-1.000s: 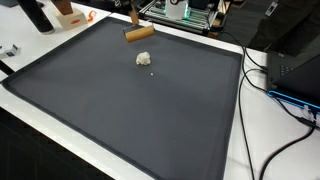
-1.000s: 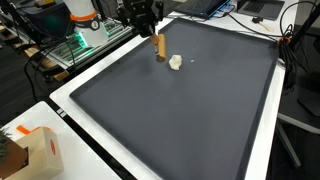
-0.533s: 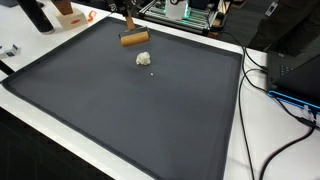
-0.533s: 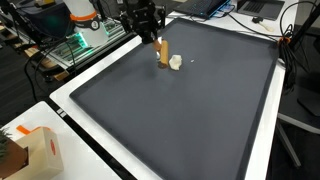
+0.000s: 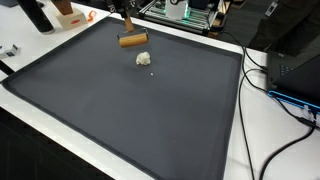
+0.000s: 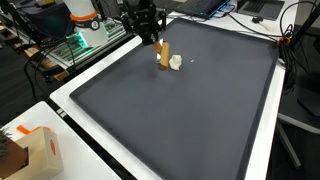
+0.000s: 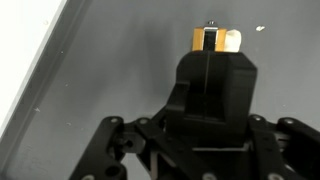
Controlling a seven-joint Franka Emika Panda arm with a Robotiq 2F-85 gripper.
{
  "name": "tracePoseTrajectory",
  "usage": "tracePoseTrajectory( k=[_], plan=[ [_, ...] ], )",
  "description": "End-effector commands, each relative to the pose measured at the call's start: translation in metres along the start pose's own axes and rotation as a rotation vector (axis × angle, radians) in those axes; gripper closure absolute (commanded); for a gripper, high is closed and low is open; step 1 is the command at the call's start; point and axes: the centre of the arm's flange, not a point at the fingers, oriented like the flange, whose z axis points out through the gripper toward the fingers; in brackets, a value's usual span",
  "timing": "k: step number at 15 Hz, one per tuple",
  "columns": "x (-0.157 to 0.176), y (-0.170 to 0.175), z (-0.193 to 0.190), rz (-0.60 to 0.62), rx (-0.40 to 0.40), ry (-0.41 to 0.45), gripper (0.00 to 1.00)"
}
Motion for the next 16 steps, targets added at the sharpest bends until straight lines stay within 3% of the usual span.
tracePoseTrajectory(
  k=[1, 9, 16],
  plan=[
    [-0.01, 0.0, -0.008, 0.017, -0.013, 0.018, 0.77],
    [-0.032, -0.012, -0.027, -0.042, -0.072, 0.048, 0.77],
    [-0.063, -0.041, -0.051, -0.154, -0.172, 0.115, 0.77]
  ],
)
